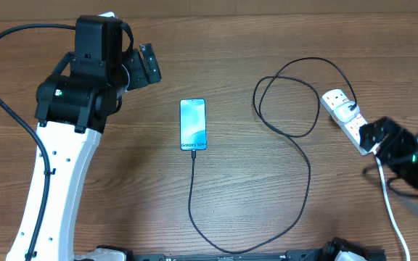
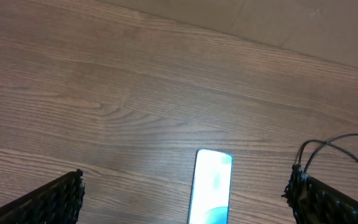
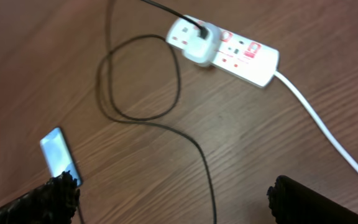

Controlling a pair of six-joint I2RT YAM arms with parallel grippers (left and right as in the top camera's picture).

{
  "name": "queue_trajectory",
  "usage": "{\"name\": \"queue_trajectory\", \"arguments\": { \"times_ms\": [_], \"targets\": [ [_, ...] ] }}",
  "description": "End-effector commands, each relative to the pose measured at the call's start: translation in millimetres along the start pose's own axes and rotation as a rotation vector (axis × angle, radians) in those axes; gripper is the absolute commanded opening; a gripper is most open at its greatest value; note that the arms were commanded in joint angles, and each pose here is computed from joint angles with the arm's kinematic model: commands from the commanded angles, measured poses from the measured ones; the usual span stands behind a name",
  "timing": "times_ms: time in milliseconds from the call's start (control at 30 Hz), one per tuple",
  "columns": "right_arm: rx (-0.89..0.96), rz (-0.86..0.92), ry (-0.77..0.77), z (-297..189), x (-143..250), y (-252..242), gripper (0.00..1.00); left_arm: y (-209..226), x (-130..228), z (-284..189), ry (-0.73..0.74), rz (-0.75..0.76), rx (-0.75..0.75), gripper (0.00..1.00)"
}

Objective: Plug charger to phone and switch on socket
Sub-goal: 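Lift the right gripper away from the power strip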

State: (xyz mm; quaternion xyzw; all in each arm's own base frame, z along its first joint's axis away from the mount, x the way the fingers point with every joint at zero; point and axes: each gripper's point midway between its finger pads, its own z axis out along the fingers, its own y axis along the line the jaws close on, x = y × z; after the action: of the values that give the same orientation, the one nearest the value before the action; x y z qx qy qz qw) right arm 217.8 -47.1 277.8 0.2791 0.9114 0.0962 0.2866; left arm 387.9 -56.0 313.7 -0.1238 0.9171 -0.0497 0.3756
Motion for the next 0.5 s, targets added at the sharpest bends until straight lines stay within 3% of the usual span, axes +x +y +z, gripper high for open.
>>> {"name": "queue_trajectory", "arguments": {
  "times_ms": [0,467],
  "targets": [
    [-0.102,-0.064,-0.068,-28,11,20,1.00,2,0,1,-0.001,-0.008,-0.013,1.00],
    [-0.108,-0.043,0.011,-43,53,16,1.00,2,0,1,-0.001,-0.008,-0.013,1.00]
  ]
}}
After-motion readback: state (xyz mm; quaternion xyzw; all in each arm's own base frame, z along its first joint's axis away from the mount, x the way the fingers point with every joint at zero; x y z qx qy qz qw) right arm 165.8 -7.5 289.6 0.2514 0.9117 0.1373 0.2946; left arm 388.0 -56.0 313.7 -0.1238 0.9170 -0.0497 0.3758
